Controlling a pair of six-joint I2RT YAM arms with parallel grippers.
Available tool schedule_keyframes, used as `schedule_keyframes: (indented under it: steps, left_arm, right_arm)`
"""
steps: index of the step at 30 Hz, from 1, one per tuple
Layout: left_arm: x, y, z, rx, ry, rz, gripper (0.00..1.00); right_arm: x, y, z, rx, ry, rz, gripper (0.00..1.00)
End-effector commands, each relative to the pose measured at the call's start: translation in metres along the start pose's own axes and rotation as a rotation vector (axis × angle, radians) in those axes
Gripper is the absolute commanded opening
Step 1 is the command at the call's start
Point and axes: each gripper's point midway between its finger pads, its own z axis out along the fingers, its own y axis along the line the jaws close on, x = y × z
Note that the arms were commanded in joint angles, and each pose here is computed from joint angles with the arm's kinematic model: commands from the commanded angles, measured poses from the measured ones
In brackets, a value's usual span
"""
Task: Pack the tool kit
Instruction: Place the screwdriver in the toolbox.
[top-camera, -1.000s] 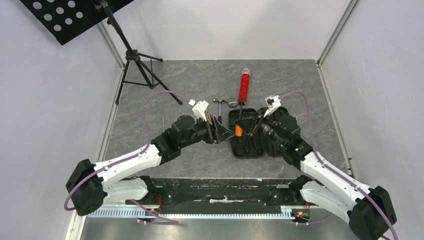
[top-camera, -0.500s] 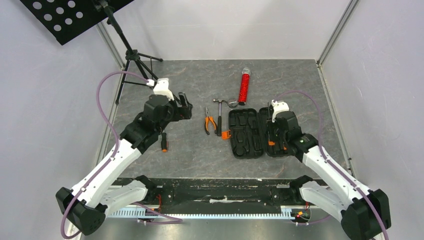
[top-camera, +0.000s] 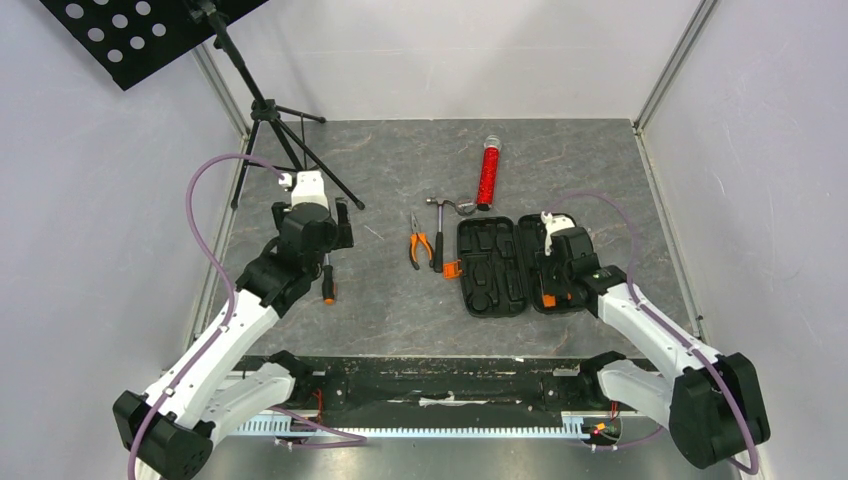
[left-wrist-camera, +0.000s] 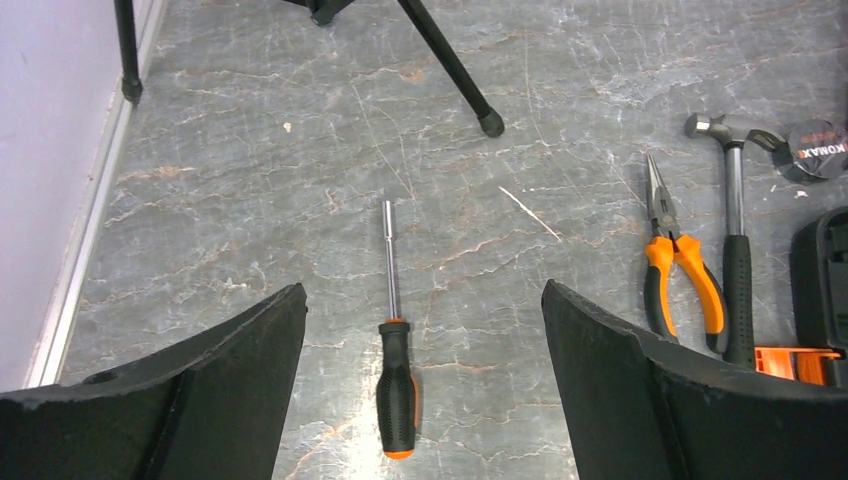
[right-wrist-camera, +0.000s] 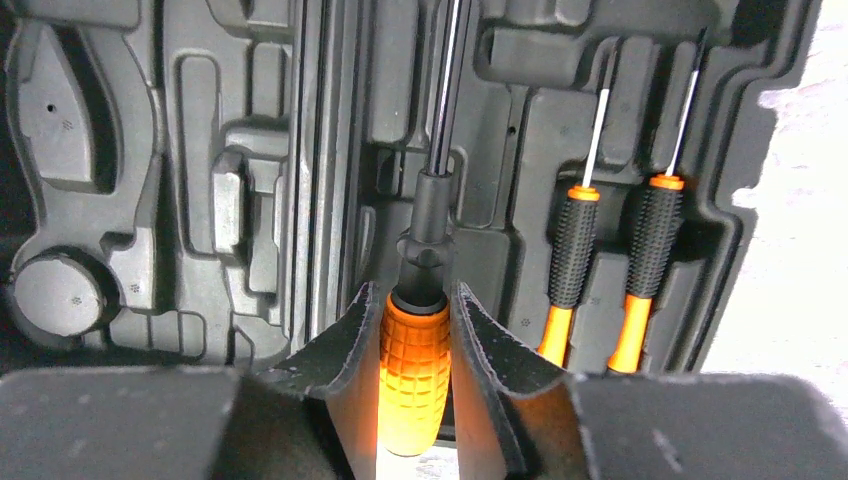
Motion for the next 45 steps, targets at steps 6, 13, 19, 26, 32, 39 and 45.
schedule_keyframes:
  steps: [6, 13, 19, 26, 32, 39, 45]
  left_arm:
    - [-0.016, 0.012, -0.004, -0.041, -0.066, 0.023, 0.92]
    - [-0.014, 0.012, -0.003, -0.039, -0.062, 0.028, 0.92]
    - [-0.013, 0.01, -0.002, -0.033, -0.057, 0.031, 0.91]
    - [-0.012, 0.008, -0.001, -0.026, -0.053, 0.031, 0.91]
    - [-0.012, 0.007, -0.002, -0.015, -0.053, 0.03, 0.91]
    - [-0.012, 0.005, -0.003, -0.002, -0.054, 0.026, 0.91]
    - [-0.012, 0.005, -0.003, 0.0, -0.054, 0.026, 0.91]
  right_arm:
    - [-0.002, 0.005, 0.005, -0.028, -0.031, 0.043, 0.38]
    - [-0.008, 0.0, 0.0, -0.014, -0.05, 0.052, 0.5]
    - [-0.022, 0.0, -0.007, -0.02, -0.09, 0.049, 0.42]
    - [-0.051, 0.001, -0.007, -0.013, -0.085, 0.039, 0.25]
    - [-0.045, 0.003, 0.005, -0.017, 0.0, 0.024, 0.22]
    - [-0.018, -0.001, 0.019, 0.005, 0.114, 0.001, 0.21]
    - [0.003, -0.001, 0.017, 0.0, 0.189, -0.007, 0.17]
